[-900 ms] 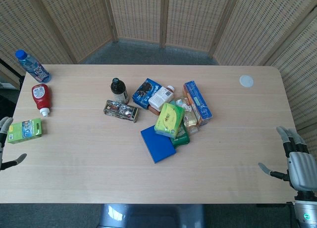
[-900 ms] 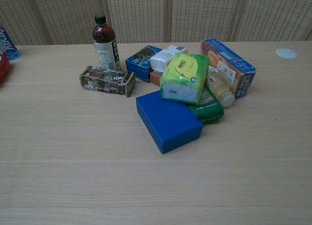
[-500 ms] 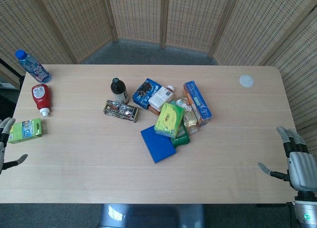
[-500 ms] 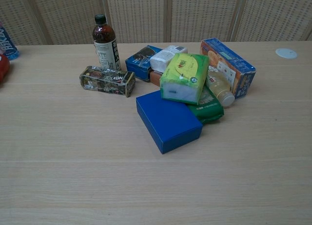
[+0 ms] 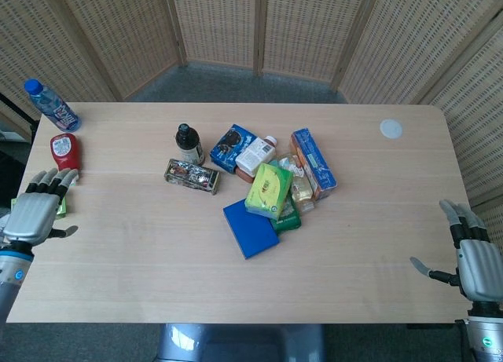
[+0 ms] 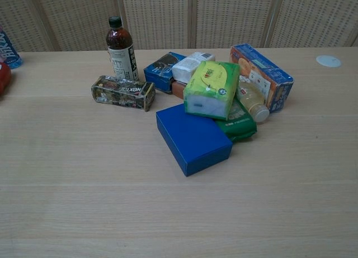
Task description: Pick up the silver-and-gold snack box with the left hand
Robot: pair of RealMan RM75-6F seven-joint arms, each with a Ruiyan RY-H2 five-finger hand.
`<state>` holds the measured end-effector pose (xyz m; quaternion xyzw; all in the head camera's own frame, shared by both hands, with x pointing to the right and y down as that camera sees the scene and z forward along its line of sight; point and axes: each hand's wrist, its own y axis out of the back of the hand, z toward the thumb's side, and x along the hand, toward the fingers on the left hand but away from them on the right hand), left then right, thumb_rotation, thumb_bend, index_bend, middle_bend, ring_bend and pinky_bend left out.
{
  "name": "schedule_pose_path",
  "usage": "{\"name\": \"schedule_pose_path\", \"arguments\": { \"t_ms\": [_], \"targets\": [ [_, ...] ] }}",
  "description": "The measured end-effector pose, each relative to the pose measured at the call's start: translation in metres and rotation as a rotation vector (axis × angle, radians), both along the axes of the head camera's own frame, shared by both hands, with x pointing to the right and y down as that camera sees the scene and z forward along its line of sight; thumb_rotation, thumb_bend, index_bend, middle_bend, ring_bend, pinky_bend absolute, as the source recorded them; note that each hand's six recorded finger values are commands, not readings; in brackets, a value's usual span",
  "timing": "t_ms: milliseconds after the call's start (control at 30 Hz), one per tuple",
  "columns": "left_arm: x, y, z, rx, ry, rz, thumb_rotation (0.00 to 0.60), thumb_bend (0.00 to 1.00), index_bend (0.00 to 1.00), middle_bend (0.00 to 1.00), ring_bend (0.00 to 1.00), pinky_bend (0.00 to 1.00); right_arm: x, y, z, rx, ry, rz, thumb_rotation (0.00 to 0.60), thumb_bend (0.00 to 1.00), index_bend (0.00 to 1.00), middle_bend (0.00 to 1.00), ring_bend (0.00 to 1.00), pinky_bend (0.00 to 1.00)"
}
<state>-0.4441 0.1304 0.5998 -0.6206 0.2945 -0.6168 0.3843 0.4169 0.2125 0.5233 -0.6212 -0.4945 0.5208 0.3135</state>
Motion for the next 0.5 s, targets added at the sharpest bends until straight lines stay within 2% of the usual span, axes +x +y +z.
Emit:
{"name": "schedule_pose_path", "arguments": {
  "t_ms": [100,267,500],
  "targets": [
    [0.022,-0.018,0.014,-0.026,-0.035,0.054,0.600,0.00,0.00,0.00,0.00,0.00,0.001,0.000,0.001,-0.003,0.001,0.000,0.517,0.00,0.00,0.00,0.00,0.00],
    [0.059,-0.037,0.045,-0.084,-0.054,0.095,0.600,0.00,0.00,0.00,0.00,0.00,0.002,-0.001,0.002,-0.007,-0.002,0.005,0.514,0.00,0.00,0.00,0.00,0.00],
    [0.120,-0.048,0.076,-0.115,-0.080,0.197,0.600,0.00,0.00,0.00,0.00,0.00,0.004,-0.002,0.001,-0.005,-0.011,0.013,0.511,0.00,0.00,0.00,0.00,0.00]
  ]
}}
